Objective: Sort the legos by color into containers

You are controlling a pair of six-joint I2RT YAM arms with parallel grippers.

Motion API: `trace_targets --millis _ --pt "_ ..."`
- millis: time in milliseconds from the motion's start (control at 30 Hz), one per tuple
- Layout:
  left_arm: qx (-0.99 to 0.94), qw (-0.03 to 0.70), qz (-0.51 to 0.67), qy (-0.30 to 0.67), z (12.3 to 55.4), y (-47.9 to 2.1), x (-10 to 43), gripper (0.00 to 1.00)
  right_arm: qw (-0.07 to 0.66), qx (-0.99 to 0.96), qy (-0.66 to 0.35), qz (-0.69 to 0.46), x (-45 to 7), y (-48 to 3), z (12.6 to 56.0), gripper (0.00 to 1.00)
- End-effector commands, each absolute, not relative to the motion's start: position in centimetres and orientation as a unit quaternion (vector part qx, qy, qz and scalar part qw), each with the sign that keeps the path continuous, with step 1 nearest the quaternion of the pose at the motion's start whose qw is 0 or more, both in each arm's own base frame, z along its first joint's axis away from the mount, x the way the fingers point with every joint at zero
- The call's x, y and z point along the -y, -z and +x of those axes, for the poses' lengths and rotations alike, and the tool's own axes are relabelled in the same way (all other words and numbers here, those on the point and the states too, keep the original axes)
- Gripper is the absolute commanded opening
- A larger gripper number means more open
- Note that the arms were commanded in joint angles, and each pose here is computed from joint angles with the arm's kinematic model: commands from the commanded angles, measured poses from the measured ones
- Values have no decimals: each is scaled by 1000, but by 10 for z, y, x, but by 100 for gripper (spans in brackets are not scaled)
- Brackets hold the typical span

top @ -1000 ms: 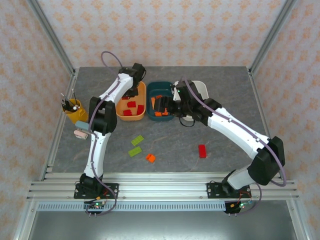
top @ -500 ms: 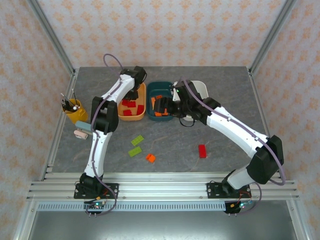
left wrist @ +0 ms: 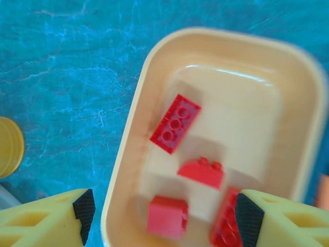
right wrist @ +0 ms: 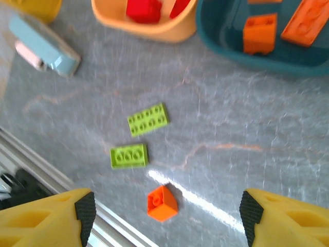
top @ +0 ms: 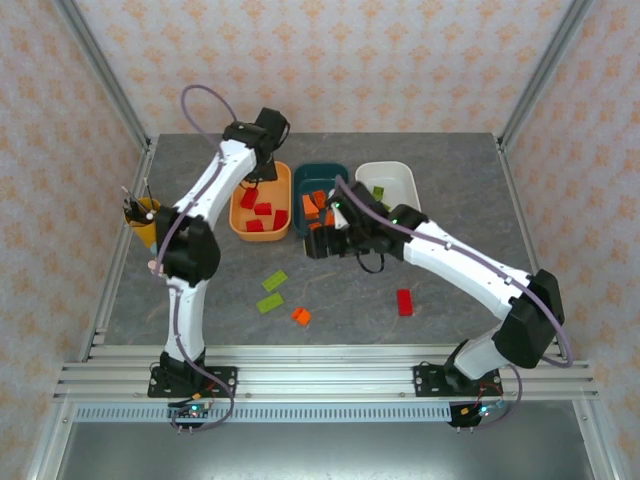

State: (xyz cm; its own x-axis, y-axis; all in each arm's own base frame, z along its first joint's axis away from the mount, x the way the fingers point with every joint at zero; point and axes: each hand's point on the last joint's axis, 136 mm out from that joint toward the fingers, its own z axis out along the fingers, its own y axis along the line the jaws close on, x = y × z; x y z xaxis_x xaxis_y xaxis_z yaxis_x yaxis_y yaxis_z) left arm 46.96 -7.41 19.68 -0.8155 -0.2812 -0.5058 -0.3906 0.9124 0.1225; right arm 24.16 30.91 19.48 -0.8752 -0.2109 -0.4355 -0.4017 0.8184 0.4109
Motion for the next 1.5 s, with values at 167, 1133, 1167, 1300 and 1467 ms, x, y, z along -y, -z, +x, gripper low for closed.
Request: trace_targets --millis 167,1133,1167,1300,1467 --pt "-930 311 -193 -12 374 -265 89 80 133 -920 -152 -335 -321 -139 166 78" --pt "-885 340 -285 143 175 -243 36 84 28 -890 -63 -451 -366 -32 155 57" --pt "-885 339 -284 146 176 -243 38 84 28 -891 -61 -448 -366 -30 156 54" --pt "-887 334 -276 159 179 -240 45 84 41 -898 -54 -435 -369 -30 163 44" --pt "-887 335 -264 176 185 -240 53 84 67 -906 -52 -415 -367 -48 173 35"
